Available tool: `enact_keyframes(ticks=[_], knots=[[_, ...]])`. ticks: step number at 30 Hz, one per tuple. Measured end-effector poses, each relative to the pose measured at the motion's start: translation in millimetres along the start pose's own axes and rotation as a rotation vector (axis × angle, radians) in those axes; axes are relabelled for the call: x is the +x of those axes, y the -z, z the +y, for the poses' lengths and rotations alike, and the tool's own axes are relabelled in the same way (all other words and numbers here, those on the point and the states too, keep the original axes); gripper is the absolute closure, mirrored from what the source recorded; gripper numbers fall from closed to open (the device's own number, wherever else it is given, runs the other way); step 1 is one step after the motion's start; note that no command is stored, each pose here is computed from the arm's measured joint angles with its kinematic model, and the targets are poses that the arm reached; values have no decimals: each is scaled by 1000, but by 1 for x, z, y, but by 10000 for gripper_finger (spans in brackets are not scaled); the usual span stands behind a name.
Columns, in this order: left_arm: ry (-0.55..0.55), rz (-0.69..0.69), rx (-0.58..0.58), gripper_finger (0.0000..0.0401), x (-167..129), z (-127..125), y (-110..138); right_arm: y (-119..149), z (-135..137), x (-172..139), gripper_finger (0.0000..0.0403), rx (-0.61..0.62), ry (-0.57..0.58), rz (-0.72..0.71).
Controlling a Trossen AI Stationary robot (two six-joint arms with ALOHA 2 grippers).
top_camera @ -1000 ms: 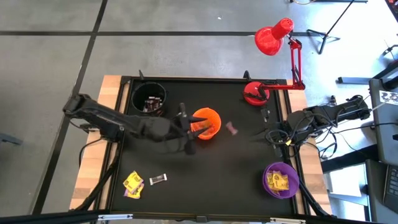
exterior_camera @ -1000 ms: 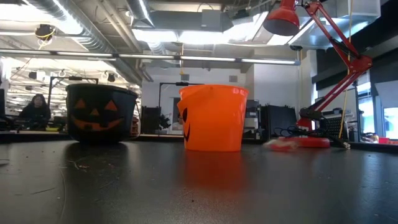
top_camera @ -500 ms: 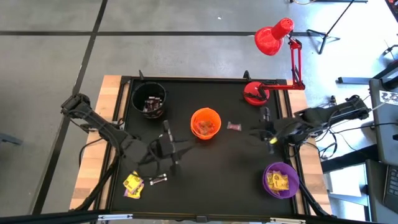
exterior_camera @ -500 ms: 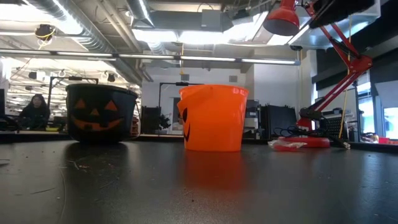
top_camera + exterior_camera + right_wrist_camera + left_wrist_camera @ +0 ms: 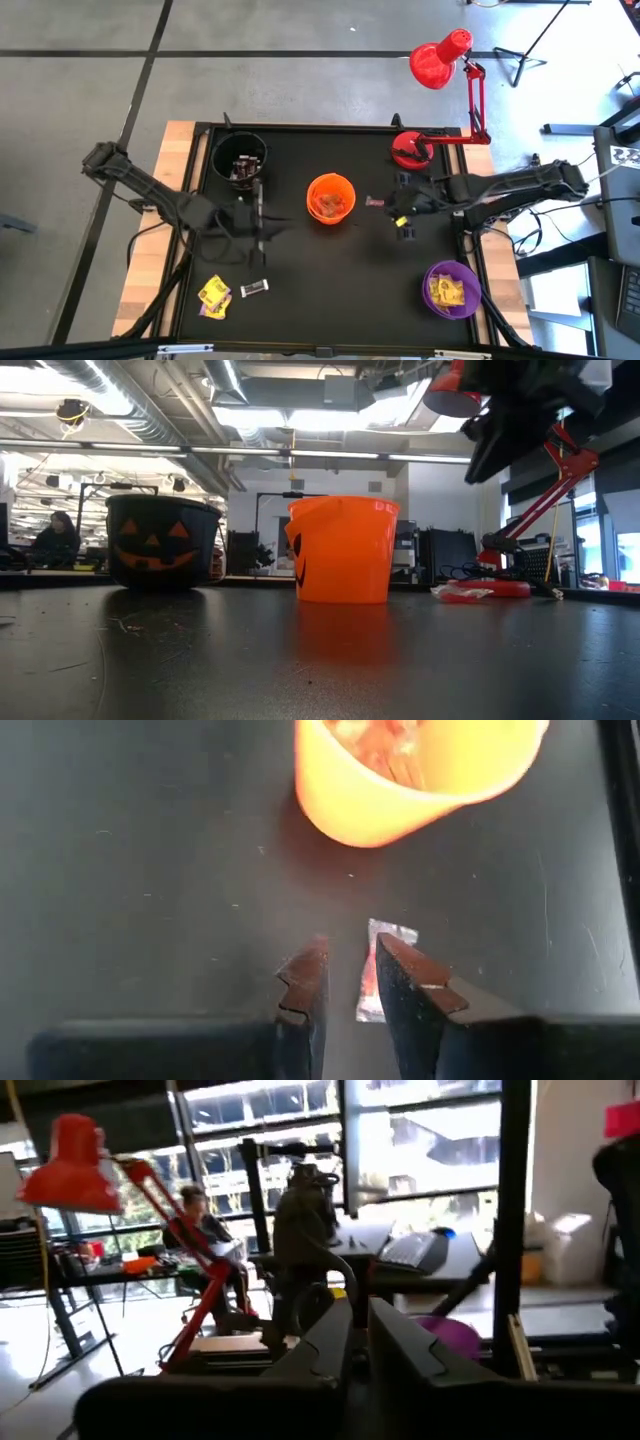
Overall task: Sort candy
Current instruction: Put the red gummy into the orange bucket
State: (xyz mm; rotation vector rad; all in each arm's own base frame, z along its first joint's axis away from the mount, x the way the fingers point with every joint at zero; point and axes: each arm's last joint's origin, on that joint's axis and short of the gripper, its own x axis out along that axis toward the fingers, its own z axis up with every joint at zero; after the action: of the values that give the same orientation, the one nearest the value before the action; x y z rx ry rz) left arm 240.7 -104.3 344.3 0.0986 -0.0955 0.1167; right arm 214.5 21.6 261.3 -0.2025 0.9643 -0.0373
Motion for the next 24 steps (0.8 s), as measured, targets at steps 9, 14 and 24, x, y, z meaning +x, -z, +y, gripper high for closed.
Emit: enact_keyframes(ticks=[9, 14, 24], knots=[[-47, -168, -197, 385, -34, 25, 64, 5, -30, 20, 320, 103, 10, -17], [-39, -152, -241, 383, -38, 26, 77, 32, -41, 46, 320, 148, 9, -6], [-50, -149, -216, 387, -38, 26, 77, 71, -52, 70, 260, 253, -20, 13]])
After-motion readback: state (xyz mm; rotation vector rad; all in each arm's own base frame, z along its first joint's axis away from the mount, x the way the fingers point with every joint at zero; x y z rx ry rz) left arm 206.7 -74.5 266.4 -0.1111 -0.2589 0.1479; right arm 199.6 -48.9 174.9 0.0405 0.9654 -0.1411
